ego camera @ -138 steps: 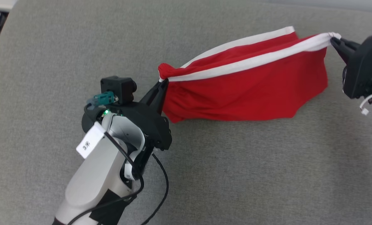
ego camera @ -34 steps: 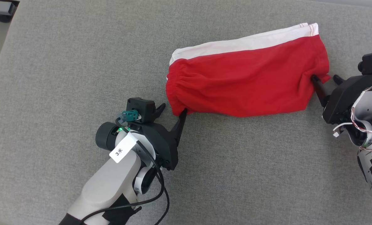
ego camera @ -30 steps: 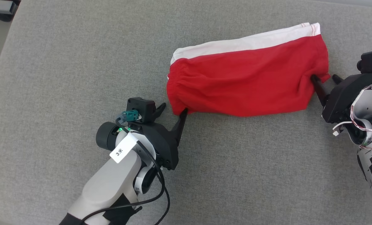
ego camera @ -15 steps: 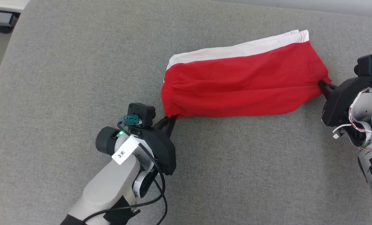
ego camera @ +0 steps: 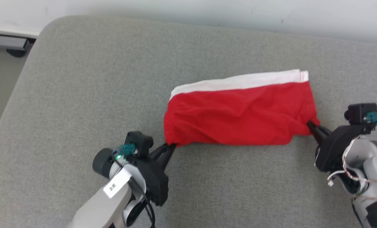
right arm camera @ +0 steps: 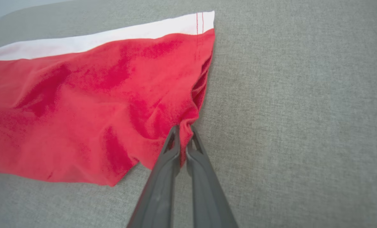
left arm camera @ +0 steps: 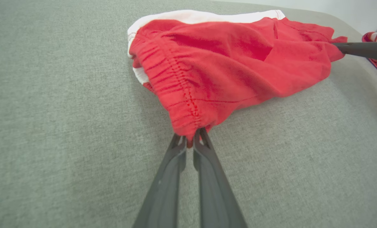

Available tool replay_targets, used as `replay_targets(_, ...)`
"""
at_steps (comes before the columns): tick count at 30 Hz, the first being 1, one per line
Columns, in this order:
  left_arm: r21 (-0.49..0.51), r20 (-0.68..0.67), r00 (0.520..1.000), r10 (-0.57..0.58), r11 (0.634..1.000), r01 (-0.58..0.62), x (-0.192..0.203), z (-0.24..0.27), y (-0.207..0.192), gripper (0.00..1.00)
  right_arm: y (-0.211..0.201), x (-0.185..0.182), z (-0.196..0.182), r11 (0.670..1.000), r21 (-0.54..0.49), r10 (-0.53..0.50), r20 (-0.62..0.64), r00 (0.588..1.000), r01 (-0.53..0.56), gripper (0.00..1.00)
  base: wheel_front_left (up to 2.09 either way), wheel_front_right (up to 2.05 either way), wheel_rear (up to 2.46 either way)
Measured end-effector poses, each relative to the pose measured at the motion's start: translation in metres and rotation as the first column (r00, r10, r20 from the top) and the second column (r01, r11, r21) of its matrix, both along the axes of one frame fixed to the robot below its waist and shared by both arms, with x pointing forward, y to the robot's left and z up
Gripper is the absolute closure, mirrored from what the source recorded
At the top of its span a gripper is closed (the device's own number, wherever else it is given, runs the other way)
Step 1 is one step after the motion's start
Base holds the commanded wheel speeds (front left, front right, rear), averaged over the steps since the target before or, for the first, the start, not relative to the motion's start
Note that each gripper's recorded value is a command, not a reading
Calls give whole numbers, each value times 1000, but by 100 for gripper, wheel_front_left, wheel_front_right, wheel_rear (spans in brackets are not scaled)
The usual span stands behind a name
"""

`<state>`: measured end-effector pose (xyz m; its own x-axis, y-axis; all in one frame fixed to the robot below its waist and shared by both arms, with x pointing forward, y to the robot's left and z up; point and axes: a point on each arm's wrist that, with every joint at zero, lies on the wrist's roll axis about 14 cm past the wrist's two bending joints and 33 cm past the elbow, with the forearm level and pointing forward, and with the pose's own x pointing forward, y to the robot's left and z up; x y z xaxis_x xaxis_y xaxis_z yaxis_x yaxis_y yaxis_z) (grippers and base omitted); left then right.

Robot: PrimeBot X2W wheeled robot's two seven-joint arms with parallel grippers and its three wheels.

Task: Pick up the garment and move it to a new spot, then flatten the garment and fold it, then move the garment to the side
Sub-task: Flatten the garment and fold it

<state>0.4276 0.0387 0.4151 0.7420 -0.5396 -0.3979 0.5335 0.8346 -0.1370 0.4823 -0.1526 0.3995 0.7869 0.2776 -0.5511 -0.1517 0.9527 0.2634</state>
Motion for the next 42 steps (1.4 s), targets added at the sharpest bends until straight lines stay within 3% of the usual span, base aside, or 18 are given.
replay_targets(6, 8, 32, 999, -43, 999, 43, -22, 5, 3, 100, 7, -32, 17, 997, 71, 2, 54, 999, -6, 100, 0, 0, 0)
replay_targets(14, 25, 11, 996, -92, 995, 92, -61, -5, 9, 100, -5, -95, 19, 994, 107, -27, 36, 999, 23, 100, 0, 0, 0)
replay_targets(28, -12, -37, 987, -159, 987, 158, -92, -8, -3, 100, -32, -147, 31, 984, 107, -139, -13, 990, 139, 100, 0, 0, 0)
replay_targets(29, -9, -43, 987, -158, 987, 158, -93, -9, -4, 100, -31, -149, 30, 984, 109, -137, -20, 990, 138, 88, 0, 0, 0)
replay_targets(30, -4, -49, 987, -156, 988, 156, -93, -10, -4, 92, -30, -149, 31, 983, 119, -138, -20, 990, 140, 29, 0, 0, 0)
replay_targets(31, 1, -54, 987, -153, 988, 154, -93, -11, -3, 65, -28, -149, 32, 981, 129, -142, -26, 990, 144, 0, 0, 0, 0)
replay_targets(32, 4, -60, 986, -153, 988, 153, -93, -12, -3, 0, -26, -149, 33, 980, 134, -141, -32, 990, 144, 0, 0, 0, 0)
replay_targets(38, 45, -139, 986, -92, 994, 99, -98, -26, 13, 0, -30, -158, 24, 982, 109, -147, -92, 985, 157, 0, 0, 0, 0)
replay_targets(42, 68, -124, 992, 2, 998, 6, -88, -23, 36, 0, -47, -153, 35, 983, 47, -175, -47, 983, 177, 0, 0, 0, 0)
